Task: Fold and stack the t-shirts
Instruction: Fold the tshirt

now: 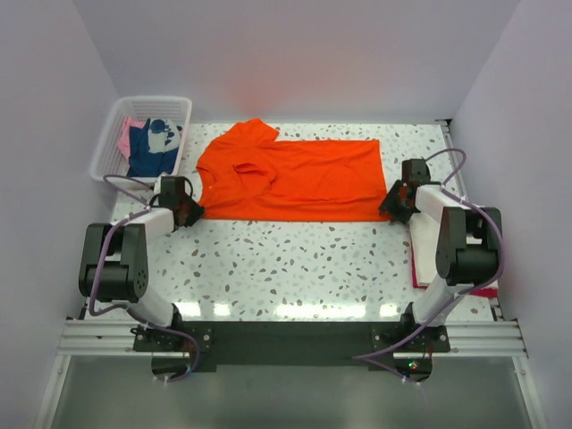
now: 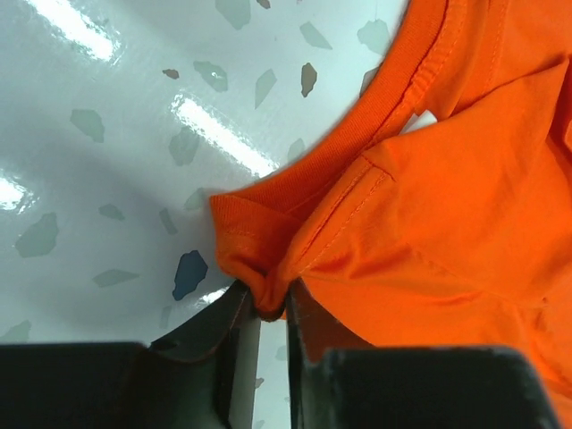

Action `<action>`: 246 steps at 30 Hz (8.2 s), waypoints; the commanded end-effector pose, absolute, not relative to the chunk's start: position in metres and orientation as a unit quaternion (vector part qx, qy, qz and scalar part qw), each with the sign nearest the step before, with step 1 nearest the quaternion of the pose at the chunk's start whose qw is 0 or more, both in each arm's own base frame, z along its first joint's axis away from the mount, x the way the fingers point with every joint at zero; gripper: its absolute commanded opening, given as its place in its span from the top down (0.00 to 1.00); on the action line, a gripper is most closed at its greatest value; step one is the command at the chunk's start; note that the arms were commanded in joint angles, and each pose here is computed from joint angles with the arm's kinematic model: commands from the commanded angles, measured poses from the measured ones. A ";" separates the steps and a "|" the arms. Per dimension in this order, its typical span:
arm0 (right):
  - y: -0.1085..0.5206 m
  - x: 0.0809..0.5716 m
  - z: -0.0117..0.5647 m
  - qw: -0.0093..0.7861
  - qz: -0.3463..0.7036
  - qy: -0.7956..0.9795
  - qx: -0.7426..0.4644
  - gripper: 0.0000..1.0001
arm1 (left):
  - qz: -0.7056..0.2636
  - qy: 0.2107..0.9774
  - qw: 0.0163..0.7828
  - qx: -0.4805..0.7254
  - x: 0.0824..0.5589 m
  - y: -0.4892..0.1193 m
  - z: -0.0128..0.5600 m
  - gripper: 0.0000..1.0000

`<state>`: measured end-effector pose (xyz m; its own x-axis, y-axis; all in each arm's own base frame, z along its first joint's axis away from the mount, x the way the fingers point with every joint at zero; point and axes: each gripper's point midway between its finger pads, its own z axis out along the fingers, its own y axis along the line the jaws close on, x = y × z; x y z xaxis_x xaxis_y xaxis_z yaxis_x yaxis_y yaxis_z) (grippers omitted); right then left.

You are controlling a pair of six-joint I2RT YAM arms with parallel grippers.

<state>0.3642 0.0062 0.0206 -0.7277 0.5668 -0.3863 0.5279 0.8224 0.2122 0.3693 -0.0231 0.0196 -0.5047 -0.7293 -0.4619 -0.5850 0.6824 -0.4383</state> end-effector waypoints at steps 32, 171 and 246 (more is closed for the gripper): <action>0.028 0.233 0.097 0.234 0.106 0.921 0.291 0.98 | 0.038 0.828 0.327 -0.454 0.239 0.039 0.072 0.96; 0.019 0.493 0.047 0.312 0.056 0.919 0.236 0.40 | -0.208 0.808 0.551 0.008 0.639 -0.134 0.143 1.00; 0.004 0.519 0.065 0.328 0.113 0.896 0.277 1.00 | -0.228 0.768 0.597 -0.028 0.635 -0.095 0.219 1.00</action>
